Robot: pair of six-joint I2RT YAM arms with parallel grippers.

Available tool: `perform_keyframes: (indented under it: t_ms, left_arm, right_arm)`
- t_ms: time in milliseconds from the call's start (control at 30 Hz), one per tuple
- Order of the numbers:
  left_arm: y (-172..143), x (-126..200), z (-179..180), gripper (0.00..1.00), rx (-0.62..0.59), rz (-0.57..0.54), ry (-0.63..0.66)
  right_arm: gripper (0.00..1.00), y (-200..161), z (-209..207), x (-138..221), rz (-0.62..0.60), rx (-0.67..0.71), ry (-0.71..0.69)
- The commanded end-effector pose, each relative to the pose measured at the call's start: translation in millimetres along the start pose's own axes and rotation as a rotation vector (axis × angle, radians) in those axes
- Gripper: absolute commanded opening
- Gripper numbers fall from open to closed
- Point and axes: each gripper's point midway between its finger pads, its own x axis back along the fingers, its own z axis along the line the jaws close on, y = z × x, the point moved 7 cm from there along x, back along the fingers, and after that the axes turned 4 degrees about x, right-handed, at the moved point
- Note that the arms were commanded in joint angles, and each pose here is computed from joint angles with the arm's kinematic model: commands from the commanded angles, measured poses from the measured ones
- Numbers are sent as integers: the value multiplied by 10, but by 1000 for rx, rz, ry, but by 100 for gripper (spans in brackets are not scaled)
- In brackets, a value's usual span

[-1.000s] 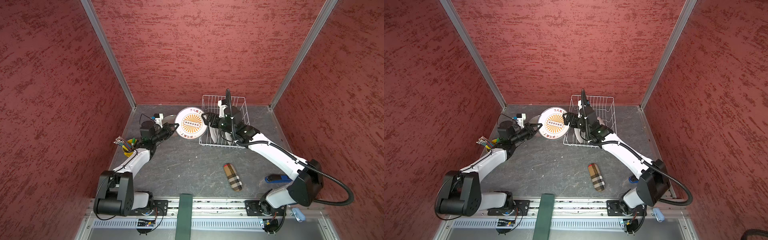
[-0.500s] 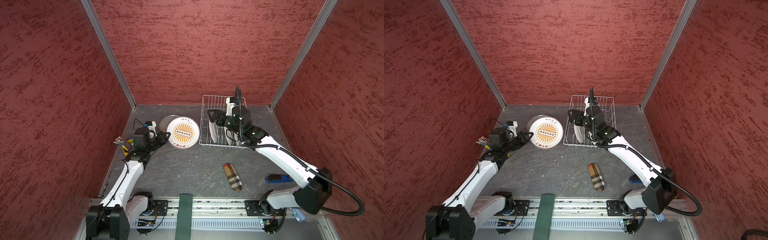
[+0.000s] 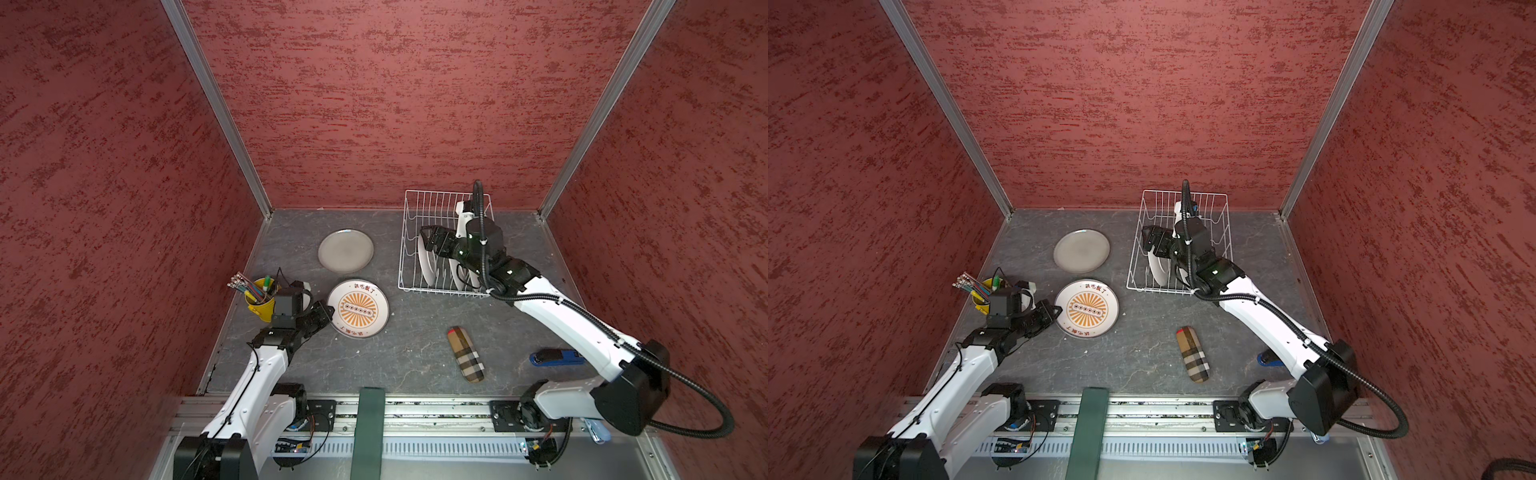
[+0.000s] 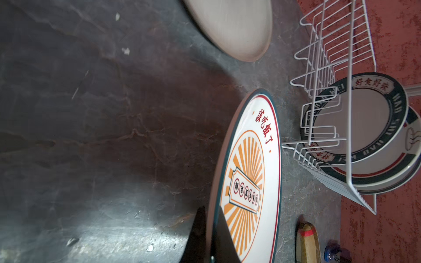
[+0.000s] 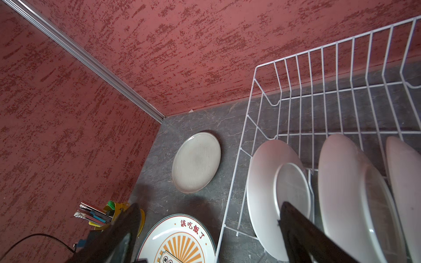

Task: Unload the plates from the dish rack
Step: Place a plate at the center of the table.

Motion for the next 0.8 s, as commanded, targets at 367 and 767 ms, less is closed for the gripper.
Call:
perform_keyframes:
  t_ms: [367, 767]
  left_arm:
    - [8, -85, 182, 0, 123, -143, -44]
    - [50, -160, 258, 0, 124, -66, -21]
  right_arm:
    - [95, 15, -122, 75, -47, 38, -62]
    - [95, 31, -151, 122, -56, 55, -87]
